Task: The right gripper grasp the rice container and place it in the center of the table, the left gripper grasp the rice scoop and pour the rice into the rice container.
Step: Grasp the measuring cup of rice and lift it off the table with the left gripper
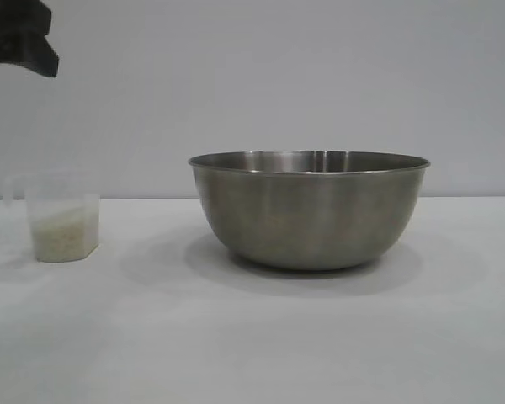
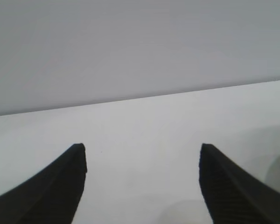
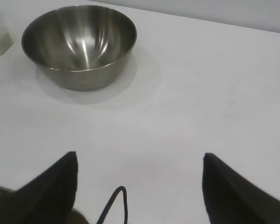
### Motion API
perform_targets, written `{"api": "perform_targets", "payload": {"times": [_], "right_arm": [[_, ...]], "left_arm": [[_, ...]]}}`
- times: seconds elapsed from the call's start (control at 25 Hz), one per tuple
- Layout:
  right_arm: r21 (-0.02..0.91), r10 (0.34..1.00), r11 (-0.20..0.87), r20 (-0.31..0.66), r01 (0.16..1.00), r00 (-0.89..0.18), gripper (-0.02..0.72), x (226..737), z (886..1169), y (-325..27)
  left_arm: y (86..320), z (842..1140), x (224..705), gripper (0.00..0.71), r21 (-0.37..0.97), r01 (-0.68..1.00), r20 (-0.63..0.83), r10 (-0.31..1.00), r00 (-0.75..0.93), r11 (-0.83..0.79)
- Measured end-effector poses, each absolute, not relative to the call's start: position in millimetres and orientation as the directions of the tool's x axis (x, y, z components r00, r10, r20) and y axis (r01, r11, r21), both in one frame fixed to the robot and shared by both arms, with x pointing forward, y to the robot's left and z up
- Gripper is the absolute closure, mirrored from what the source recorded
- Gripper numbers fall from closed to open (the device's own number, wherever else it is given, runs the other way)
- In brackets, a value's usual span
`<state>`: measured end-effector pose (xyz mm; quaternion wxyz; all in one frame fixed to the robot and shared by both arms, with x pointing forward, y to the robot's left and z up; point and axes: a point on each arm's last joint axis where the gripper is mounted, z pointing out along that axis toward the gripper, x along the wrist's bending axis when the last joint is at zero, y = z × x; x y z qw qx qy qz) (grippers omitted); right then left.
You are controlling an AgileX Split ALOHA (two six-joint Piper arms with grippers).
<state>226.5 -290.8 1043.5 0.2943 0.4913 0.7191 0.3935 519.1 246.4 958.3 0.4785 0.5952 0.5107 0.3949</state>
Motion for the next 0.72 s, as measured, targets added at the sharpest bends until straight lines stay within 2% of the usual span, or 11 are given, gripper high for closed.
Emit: {"api": "perform_targets", "payload": {"times": [0.24, 0.48, 0.52, 0.6, 0.72], "right_arm": [[0.855, 0.938, 0.207, -0.037, 0.475, -0.344, 0.212, 226.5, 1043.5, -290.8], [0.855, 0.938, 0.207, -0.035, 0.475, -0.345, 0.212, 226.5, 1043.5, -290.7], [0.855, 0.938, 0.207, -0.035, 0.475, -0.345, 0.212, 226.5, 1043.5, -290.7], [0.855, 0.938, 0.207, -0.035, 0.475, -0.345, 0.212, 226.5, 1043.5, -290.7], [0.855, 0.938, 0.207, -0.035, 0.475, -0.345, 0.212, 226.5, 1043.5, -290.7]], "left_arm": [[253.8, 938.8, 490.1, 0.277, 0.971, 0.24, -0.021, 0.988, 0.15, -0.015], [256.2, 913.0, 481.2, 0.277, 0.955, 0.296, -0.015, 0.989, 0.144, -0.029], [256.8, 909.1, 478.7, 0.347, 0.955, 0.296, -0.013, 0.99, 0.144, -0.031], [258.1, 900.1, 473.3, 0.406, 0.954, 0.297, -0.008, 0.99, 0.143, -0.035], [259.4, 883.3, 468.9, 0.402, 0.938, 0.344, -0.003, 0.99, 0.139, -0.046]]}}
